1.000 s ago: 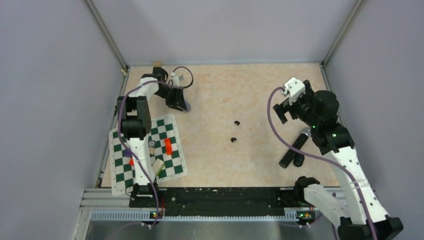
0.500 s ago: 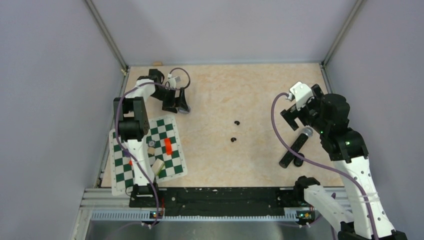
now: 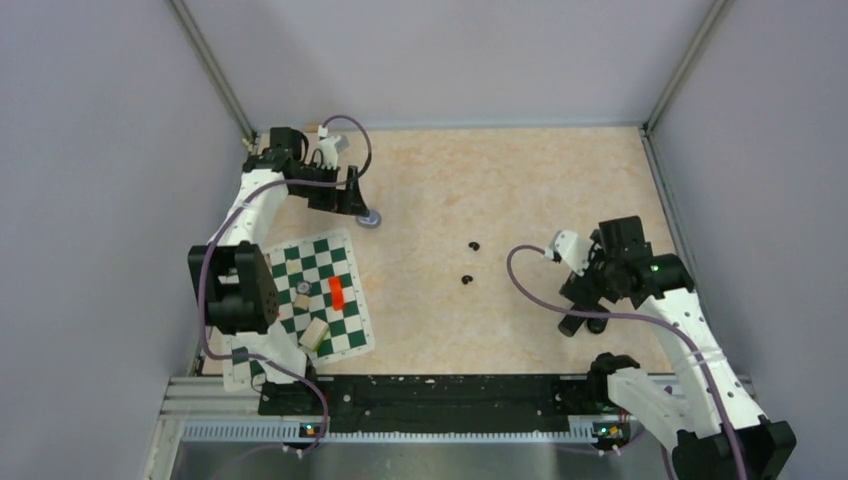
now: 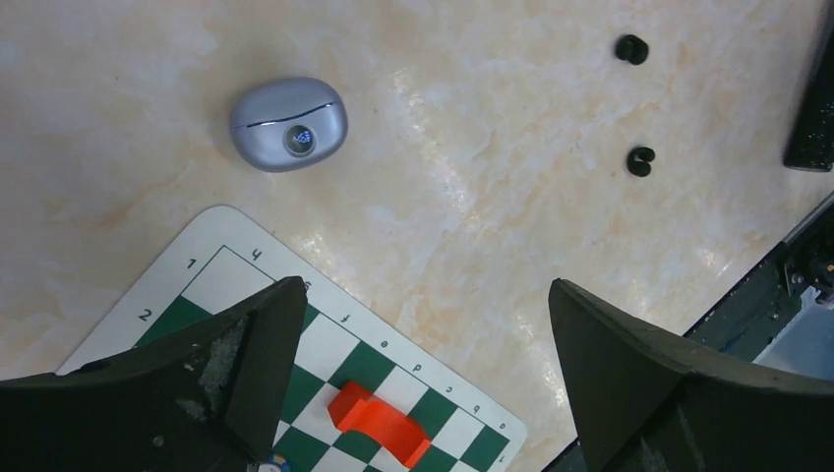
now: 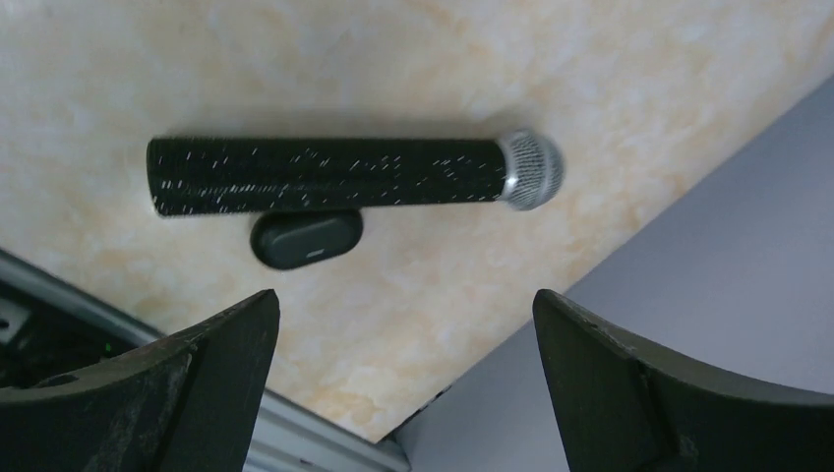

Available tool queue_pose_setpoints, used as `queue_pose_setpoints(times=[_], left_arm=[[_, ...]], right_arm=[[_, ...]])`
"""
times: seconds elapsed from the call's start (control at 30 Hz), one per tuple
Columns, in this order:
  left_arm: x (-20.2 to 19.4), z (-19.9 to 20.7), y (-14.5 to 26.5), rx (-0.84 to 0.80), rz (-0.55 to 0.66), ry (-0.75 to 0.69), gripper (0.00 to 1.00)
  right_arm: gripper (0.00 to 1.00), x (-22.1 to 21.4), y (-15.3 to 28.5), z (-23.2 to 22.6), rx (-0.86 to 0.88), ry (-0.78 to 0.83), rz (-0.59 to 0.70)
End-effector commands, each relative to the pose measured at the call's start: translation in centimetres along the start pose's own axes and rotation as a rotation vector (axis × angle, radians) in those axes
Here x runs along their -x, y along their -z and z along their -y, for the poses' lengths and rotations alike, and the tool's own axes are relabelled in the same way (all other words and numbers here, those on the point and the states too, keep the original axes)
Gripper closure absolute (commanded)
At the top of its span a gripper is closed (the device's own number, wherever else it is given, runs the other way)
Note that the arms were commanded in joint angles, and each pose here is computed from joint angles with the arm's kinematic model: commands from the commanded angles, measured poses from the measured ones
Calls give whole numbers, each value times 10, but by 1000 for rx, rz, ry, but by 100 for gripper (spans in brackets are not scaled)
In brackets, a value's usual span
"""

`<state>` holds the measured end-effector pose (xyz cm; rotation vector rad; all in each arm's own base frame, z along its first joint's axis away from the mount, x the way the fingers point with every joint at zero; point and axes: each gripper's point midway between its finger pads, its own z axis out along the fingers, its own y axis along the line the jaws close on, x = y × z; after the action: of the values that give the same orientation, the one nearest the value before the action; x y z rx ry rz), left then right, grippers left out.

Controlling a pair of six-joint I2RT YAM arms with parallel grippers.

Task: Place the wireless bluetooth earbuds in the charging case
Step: Pick up the charging case from the corner of the board.

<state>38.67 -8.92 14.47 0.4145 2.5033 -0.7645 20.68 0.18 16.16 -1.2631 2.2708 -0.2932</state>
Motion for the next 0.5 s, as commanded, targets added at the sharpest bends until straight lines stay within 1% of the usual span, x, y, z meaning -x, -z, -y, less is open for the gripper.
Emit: queue_pose_setpoints(times=[0.0,0.1,0.23,0.37,0.47], left_arm=[[-2,26,22,-58,59,-100,1],[-8,38,28,-103,67,-116,1],[-7,50,32,-140,119,-122,1],[-7,57,35,-164,132,-124,1],[-8,58,35,-160,134,-133,1]], right_arm=[[1,-35,-11,-23,91,156,-93],[1,-49,-25,-43,145,215,-109],[1,-66,-43,-58,178,227,-154],[1,-75,-57,-68,211,199,-184],[1,-74,-62,-71,232,153,-173]])
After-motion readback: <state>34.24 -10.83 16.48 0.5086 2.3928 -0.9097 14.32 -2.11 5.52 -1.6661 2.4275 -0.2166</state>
